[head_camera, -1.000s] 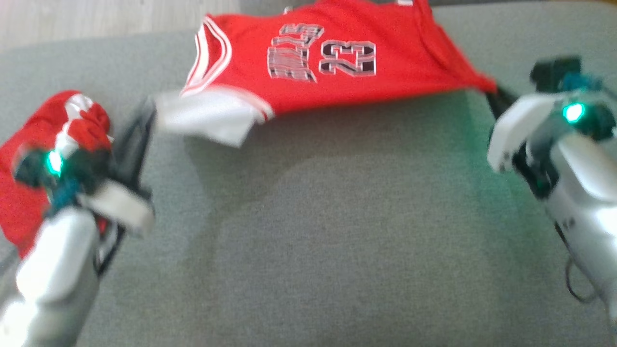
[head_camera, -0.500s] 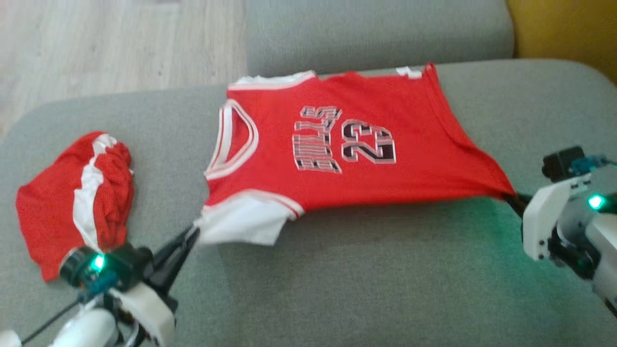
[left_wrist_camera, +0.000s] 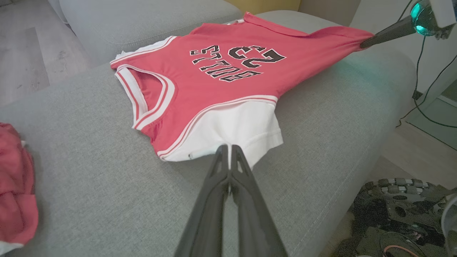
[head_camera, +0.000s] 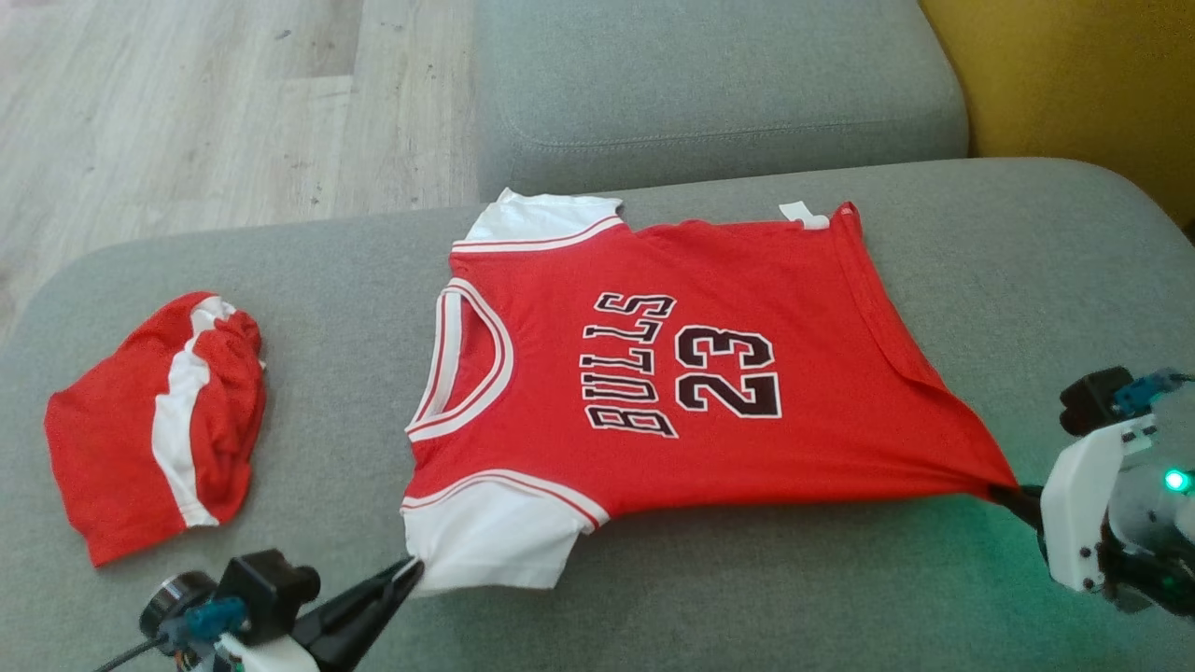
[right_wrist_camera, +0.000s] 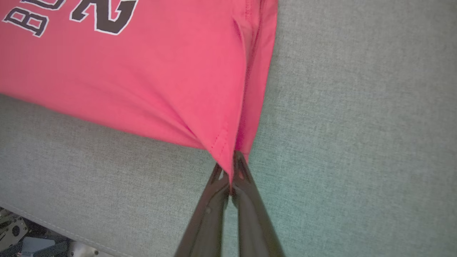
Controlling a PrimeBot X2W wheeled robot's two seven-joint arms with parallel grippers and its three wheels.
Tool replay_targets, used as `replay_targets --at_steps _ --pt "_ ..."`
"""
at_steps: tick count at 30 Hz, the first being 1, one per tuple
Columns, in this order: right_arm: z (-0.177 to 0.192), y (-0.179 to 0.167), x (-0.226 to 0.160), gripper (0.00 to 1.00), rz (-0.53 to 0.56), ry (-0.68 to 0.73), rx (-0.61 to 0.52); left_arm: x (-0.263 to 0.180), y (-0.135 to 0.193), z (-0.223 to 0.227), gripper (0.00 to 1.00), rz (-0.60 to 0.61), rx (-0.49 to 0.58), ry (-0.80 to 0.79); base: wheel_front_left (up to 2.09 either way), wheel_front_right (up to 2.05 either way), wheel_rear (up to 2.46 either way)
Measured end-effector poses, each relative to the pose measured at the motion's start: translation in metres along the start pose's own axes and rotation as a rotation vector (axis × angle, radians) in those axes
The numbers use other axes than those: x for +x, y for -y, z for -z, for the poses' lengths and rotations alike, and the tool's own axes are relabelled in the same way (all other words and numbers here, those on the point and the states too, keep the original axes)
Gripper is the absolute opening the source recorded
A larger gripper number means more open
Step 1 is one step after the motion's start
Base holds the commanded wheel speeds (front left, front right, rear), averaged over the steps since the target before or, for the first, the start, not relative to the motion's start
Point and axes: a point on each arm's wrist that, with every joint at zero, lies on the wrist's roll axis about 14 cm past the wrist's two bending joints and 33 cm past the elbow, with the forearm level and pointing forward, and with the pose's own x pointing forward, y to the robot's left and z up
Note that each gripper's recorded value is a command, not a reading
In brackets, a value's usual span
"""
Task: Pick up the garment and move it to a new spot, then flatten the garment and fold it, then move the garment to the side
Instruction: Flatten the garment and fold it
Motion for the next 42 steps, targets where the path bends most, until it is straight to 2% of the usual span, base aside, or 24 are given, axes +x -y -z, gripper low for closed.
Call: replay_targets --at_steps 7,12,18,24,32,40,41,42 --pt "-0.009 0.005 -0.001 0.00 0.000 0.014 0.015 0.007 -0.019 -0.024 0.00 -0.047 0.072 0.042 0.00 0.00 0.00" --pt "-0.032 0.016 0.004 0.00 0.039 0.029 -0.045 0.023 -0.048 -0.049 0.00 -0.086 0.203 0.060 0.00 0.00 0.00" --pt "-0.048 0.019 0.022 0.00 0.039 0.011 -0.017 0.052 -0.073 -0.062 0.00 -0.083 0.299 0.024 0.00 0.00 0.00" --pt "-0.060 0.028 0.038 0.00 0.060 -0.012 -0.011 0.084 -0.098 -0.074 0.00 -0.079 0.353 -0.008 0.00 0.00 0.00" --pt "-0.070 0.031 0.058 0.00 0.068 -0.038 -0.018 0.113 -0.128 -0.065 0.00 -0.080 0.392 -0.095 0.00 0.00 0.00" --pt "-0.080 0.031 0.070 0.00 0.069 -0.026 -0.024 0.143 -0.147 -0.080 0.00 -0.080 0.430 -0.089 0.00 0.00 0.00" --pt "-0.084 0.032 0.071 0.08 0.073 -0.010 -0.035 0.148 -0.148 -0.083 0.00 -0.080 0.427 -0.077 0.00 0.00 0.00" --pt "-0.090 0.033 0.072 0.97 0.079 0.019 -0.046 0.152 -0.149 -0.087 0.55 -0.082 0.425 -0.059 0.00 0.00 0.00"
